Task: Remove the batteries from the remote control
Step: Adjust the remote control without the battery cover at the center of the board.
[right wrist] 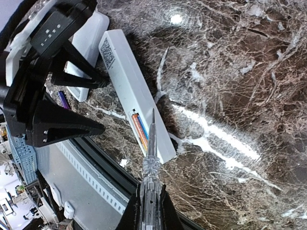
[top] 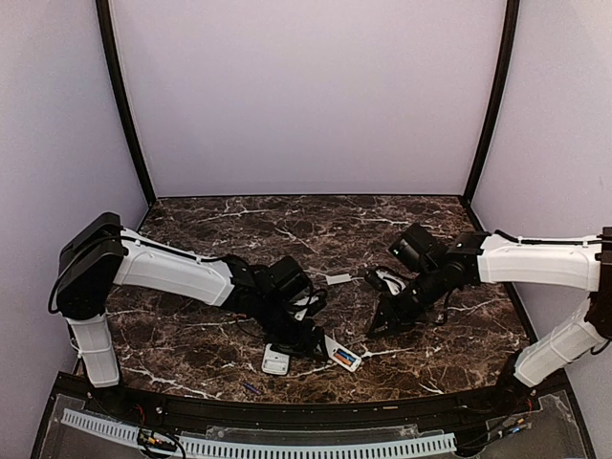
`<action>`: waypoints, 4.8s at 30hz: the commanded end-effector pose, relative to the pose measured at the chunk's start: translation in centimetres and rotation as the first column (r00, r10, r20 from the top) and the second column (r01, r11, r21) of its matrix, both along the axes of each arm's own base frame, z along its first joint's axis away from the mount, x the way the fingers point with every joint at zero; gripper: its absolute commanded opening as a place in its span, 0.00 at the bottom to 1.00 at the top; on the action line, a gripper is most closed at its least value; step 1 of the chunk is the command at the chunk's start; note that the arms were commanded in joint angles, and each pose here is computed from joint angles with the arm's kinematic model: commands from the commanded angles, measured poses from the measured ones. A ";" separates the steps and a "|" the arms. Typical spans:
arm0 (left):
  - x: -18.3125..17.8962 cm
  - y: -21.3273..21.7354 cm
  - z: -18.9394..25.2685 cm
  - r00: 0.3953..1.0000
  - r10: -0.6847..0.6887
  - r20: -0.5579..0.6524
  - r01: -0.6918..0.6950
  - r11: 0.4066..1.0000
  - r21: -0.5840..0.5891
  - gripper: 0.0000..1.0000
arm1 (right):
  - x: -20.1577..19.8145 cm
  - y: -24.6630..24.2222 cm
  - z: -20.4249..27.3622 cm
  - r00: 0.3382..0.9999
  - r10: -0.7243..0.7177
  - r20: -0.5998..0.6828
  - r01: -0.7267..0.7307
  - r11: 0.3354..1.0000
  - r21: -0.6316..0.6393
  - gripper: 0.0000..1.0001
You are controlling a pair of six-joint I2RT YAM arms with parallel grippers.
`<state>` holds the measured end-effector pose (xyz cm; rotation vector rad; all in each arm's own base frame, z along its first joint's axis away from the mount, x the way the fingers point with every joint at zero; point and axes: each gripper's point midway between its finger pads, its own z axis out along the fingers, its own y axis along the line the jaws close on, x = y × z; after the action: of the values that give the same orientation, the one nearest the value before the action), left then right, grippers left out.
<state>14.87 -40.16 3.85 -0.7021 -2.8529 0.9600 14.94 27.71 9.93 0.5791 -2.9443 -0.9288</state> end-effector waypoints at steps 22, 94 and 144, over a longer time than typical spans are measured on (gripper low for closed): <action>5.5 -1.9 0.6 0.987 0.050 0.151 -0.041 0.997 -0.062 0.67 | -3.9 -0.8 2.7 0.998 -0.060 0.017 0.060 0.998 -0.003 0.00; 4.0 0.2 -2.6 0.995 0.052 0.080 -0.054 0.998 0.028 0.21 | -4.1 3.0 1.9 0.978 -0.158 -0.137 0.196 0.920 0.339 0.00; 5.7 2.3 9.1 0.955 0.109 0.276 -0.061 0.982 -0.177 0.56 | 2.9 2.7 3.0 0.943 -0.301 0.141 0.291 0.953 0.090 0.00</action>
<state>20.71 -39.34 12.40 -0.7757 -3.0661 1.2605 17.36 31.52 10.89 0.2440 -3.1274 -1.0771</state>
